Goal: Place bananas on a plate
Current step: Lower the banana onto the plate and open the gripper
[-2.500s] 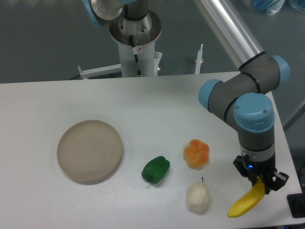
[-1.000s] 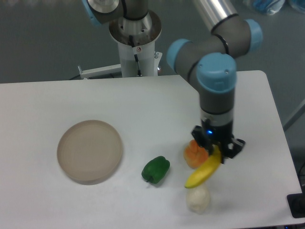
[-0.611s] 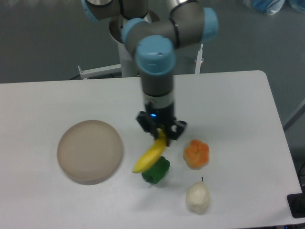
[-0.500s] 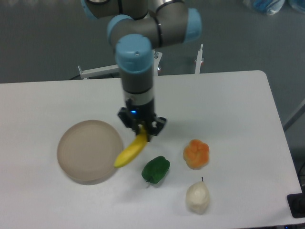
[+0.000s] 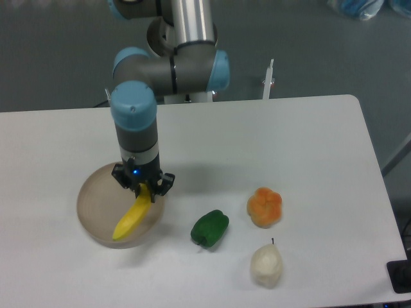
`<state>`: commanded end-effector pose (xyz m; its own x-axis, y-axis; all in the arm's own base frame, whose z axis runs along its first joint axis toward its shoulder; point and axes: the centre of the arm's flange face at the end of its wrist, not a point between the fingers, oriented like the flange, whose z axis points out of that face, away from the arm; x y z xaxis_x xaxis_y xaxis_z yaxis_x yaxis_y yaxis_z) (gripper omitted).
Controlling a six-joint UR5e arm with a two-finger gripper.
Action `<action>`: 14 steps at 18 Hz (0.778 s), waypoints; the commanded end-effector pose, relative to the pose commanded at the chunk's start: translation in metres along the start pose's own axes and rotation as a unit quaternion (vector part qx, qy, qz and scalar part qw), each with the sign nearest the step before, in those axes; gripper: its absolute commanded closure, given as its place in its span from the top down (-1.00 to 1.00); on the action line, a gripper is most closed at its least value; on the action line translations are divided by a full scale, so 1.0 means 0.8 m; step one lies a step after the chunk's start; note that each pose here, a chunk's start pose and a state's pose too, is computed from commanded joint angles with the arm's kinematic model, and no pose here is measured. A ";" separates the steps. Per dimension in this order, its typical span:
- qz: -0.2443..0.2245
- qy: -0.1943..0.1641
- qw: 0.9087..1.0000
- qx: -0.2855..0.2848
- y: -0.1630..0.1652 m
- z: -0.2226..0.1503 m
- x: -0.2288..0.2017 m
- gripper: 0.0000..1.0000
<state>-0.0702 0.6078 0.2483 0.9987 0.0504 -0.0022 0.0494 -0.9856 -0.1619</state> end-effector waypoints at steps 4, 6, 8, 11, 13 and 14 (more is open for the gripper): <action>0.014 0.005 1.000 -0.009 0.013 0.007 0.016 -0.63; 0.026 0.006 1.000 -0.013 0.019 0.010 0.025 -0.63; 0.038 0.008 0.999 -0.016 0.021 0.013 0.032 -0.63; 0.053 0.002 0.998 -0.024 0.030 0.025 0.040 -0.63; 0.057 -0.003 0.998 -0.021 0.031 0.030 0.041 -0.63; 0.057 -0.003 0.998 -0.024 0.031 0.035 0.041 -0.63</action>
<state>-0.0369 0.5897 0.2166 0.9979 -0.0609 -0.0236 -0.0632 -0.9917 -0.1121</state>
